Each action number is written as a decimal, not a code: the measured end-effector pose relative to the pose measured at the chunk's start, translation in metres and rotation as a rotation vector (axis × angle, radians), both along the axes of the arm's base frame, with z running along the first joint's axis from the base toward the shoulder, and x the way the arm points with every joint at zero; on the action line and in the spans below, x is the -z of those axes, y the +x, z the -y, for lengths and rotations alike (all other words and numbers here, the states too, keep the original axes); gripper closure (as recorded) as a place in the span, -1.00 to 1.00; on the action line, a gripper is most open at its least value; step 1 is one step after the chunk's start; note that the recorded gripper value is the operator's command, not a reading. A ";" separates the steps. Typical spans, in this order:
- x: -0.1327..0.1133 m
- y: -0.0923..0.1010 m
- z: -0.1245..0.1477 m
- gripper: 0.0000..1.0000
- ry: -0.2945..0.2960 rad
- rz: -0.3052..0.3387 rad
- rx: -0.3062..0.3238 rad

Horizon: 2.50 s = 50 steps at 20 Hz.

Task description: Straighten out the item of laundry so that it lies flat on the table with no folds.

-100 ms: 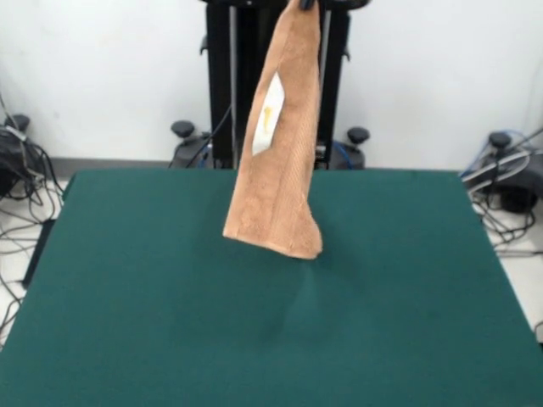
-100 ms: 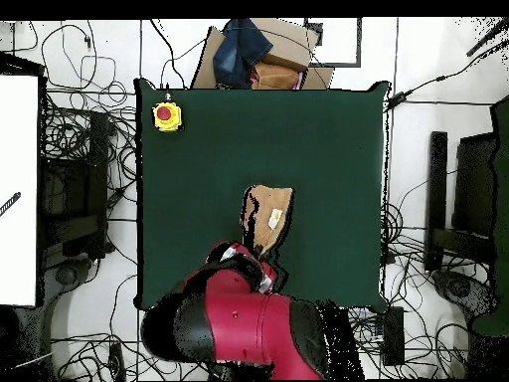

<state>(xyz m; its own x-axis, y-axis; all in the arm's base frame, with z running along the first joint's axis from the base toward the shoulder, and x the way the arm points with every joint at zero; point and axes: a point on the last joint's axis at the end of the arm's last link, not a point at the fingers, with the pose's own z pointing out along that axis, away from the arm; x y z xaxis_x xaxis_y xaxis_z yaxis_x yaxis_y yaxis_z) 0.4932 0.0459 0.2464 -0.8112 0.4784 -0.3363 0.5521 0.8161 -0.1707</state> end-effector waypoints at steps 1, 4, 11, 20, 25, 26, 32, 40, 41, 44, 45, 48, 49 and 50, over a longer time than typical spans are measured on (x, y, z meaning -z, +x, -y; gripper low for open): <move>-0.003 0.000 0.000 1.00 0.002 -0.001 0.003; -0.007 0.003 0.007 1.00 0.015 0.009 0.015; 0.007 -0.012 0.050 1.00 0.043 -0.036 0.017; 0.037 -0.049 0.097 1.00 0.055 -0.113 -0.118; 0.053 -0.076 0.114 1.00 0.073 -0.153 -0.186; 0.054 -0.079 0.115 1.00 0.075 -0.158 -0.192; 0.053 -0.103 0.119 1.00 0.078 -0.177 -0.214; 0.011 -0.102 0.157 1.00 0.055 -0.149 -0.166; 0.000 -0.101 0.171 1.00 0.046 -0.160 -0.182; -0.012 -0.101 0.188 1.00 0.032 -0.180 -0.217; -0.016 -0.101 0.194 1.00 0.026 -0.190 -0.234; -0.029 -0.099 0.212 1.00 -0.007 -0.227 -0.328; -0.031 -0.097 0.213 1.00 -0.013 -0.231 -0.344; -0.032 -0.096 0.215 1.00 -0.022 -0.236 -0.368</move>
<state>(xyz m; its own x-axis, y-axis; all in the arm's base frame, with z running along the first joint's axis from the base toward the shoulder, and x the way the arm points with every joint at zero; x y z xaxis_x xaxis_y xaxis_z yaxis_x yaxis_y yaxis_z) 0.3975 -0.1690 0.2784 -0.9821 0.1381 -0.1278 0.1690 0.9459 -0.2770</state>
